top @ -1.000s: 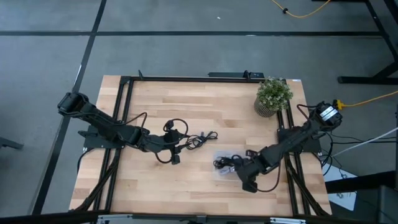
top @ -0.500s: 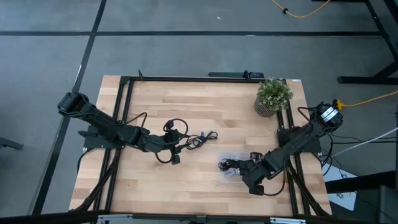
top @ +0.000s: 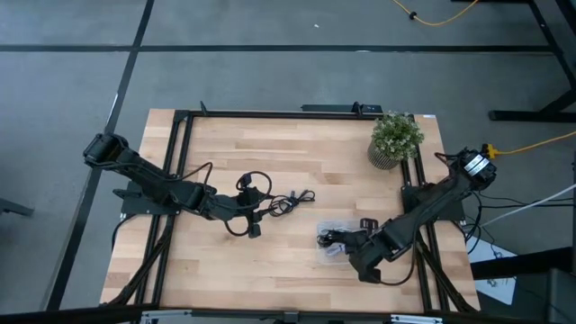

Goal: Pick and place USB-C Cables
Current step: Put the black charger cable into the transparent bin

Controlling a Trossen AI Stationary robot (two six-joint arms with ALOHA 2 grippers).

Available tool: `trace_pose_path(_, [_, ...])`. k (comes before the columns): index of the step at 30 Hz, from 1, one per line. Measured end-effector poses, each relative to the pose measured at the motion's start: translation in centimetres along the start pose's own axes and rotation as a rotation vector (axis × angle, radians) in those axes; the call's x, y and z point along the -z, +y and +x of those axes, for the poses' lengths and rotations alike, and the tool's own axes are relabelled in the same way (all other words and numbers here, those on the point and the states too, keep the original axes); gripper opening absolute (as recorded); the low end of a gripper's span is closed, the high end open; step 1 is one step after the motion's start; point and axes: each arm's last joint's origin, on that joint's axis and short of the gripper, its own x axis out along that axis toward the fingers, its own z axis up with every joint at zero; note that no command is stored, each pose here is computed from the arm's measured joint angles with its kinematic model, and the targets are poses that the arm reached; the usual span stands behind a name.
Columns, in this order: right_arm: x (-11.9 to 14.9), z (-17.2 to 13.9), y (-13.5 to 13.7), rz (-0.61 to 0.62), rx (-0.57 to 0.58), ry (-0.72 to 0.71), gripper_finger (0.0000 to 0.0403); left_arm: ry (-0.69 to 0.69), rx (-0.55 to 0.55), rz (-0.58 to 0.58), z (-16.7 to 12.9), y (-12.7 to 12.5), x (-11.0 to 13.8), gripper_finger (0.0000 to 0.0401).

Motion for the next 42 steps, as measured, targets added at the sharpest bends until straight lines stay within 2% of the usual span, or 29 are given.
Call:
trace_pose_path(5, [-0.9,-2.4,0.5,0.004,0.067,-0.042,0.009,0.0,0.0,-0.001,0.0,0.0,0.0,0.0144])
trace_pose_path(10, [-2.0,-4.0,1.2,0.01,0.09,-0.162,0.009,-0.001,0.0,-0.001,0.0,0.0,0.0,0.0144])
trace_pose_path(17, [-3.0,-4.5,1.1,0.052,0.214,-0.378,0.009,-0.001,0.0,-0.001,0.0,0.0,0.0,0.0144])
trace_pose_path(24, [-4.2,-4.8,-0.1,0.074,0.355,-0.497,0.009,-0.001,0.0,0.001,0.0,0.0,0.0,0.0144])
trace_pose_path(34, [-6.1,-4.7,-3.4,0.09,0.463,-0.443,0.009,0.0,0.0,0.002,0.0,0.0,0.0,0.0144])
trace_pose_path(38, [-5.1,-4.9,-4.5,0.118,0.539,-0.349,0.009,0.004,-0.001,0.005,0.0,0.0,0.0,0.0144])
trace_pose_path(42, [-3.2,-6.1,-5.1,0.209,0.597,-0.298,0.009,0.012,-0.003,0.011,0.0,0.0,0.1,0.0144])
